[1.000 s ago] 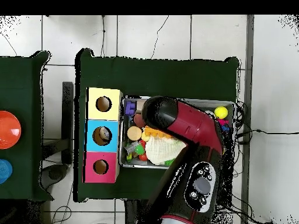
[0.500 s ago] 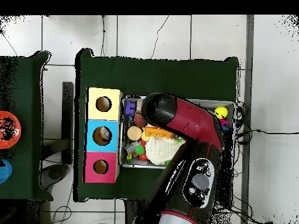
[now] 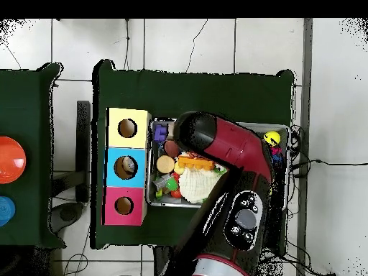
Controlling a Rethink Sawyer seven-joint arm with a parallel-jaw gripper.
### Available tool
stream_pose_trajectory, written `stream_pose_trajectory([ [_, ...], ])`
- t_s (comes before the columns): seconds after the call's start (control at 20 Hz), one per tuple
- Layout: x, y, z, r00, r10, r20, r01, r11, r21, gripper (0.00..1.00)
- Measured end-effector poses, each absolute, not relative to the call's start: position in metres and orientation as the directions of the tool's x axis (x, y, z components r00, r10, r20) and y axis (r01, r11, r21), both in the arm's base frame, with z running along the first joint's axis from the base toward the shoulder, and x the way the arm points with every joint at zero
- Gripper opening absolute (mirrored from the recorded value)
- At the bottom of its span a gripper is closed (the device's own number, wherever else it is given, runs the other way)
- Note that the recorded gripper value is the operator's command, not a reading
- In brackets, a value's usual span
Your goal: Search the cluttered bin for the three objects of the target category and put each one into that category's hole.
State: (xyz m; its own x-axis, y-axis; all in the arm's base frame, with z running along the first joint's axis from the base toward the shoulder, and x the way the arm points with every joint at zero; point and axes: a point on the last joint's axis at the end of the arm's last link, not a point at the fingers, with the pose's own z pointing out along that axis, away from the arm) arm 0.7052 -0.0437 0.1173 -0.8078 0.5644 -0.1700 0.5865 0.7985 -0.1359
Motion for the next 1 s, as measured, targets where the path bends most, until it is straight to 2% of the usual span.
stream_pose_trajectory([
  [1.0,0.699,-0.049,0.057,-0.794,0.601,-0.097,0.608,0.786,-0.107,1.0],
])
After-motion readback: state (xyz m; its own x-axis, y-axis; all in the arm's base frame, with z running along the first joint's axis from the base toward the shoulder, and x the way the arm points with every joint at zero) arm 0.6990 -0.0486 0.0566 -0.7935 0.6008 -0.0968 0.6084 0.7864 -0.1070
